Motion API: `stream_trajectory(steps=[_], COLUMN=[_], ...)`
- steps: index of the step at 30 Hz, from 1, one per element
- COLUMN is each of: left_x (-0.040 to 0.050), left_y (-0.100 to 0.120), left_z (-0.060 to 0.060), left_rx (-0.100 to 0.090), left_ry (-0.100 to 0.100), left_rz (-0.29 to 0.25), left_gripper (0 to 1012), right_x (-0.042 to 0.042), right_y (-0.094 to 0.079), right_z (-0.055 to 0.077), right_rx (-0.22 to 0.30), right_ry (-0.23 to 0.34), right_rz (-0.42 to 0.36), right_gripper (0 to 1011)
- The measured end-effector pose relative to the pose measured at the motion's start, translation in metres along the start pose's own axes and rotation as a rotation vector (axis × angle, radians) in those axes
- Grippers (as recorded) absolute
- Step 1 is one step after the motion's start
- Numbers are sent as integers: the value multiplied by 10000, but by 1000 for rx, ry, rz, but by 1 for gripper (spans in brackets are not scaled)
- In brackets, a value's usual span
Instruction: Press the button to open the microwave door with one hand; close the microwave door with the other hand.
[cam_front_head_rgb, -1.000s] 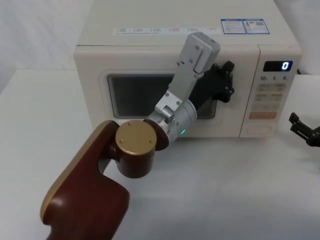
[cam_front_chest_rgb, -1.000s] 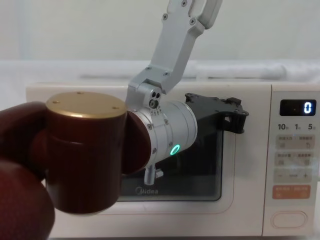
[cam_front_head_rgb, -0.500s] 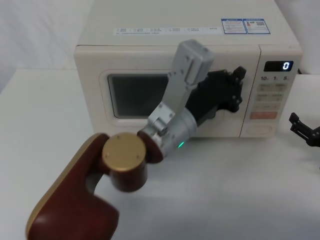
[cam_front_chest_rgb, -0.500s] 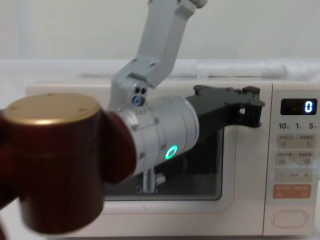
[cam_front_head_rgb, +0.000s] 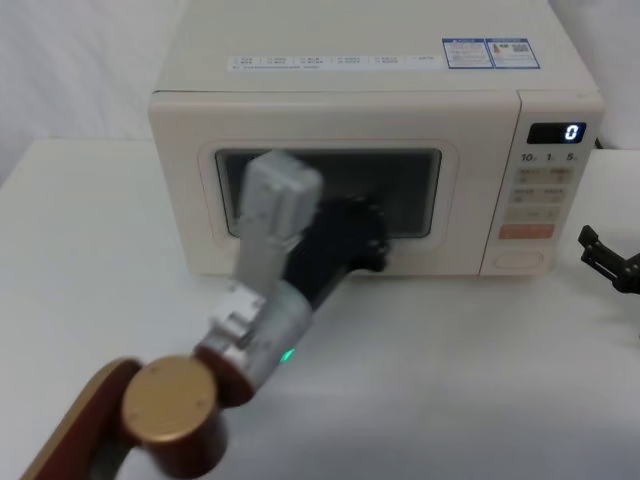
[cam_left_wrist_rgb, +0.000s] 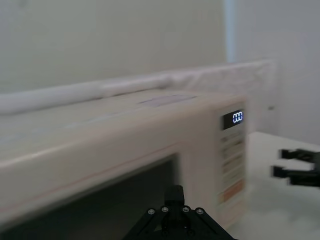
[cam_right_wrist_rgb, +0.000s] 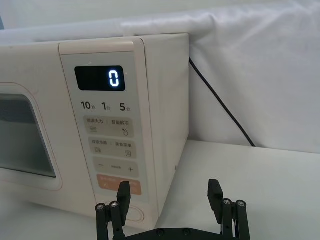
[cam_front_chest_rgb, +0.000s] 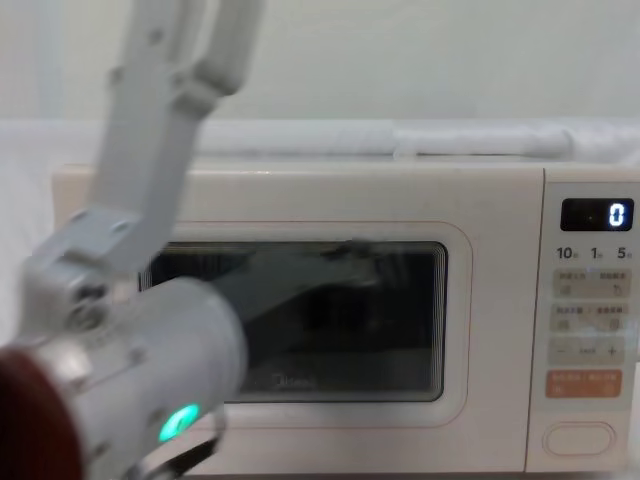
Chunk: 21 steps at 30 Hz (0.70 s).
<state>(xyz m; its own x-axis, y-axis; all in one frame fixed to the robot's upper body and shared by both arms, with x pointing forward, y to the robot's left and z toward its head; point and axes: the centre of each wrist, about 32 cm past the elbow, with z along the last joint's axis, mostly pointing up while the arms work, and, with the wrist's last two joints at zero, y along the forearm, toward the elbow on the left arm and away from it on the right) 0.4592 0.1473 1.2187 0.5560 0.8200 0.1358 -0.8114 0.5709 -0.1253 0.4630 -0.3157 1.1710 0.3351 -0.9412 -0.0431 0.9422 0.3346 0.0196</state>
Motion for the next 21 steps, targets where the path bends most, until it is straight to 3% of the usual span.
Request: stream_trajectory(steps=[2, 8, 11, 15, 21], left_x=[51, 207, 344, 478, 652], left_y=[173, 494, 697, 867, 1093], left_z=[-72, -185, -244, -301, -491], left_rx=[15, 39, 53, 60, 66], left_ry=[11, 28, 29, 28, 46], left_rz=[82, 238, 331, 415, 528], left_gripper=[0, 0, 0, 0, 0], right_x=[0, 0, 0, 0, 0], right_y=[0, 0, 0, 0, 0], right_z=[0, 0, 0, 0, 0], right_rx=[0, 0, 0, 0, 0], right_ry=[0, 0, 0, 0, 0], right_rz=[0, 0, 0, 0, 0], right_gripper=[1002, 1002, 1002, 1002, 1002])
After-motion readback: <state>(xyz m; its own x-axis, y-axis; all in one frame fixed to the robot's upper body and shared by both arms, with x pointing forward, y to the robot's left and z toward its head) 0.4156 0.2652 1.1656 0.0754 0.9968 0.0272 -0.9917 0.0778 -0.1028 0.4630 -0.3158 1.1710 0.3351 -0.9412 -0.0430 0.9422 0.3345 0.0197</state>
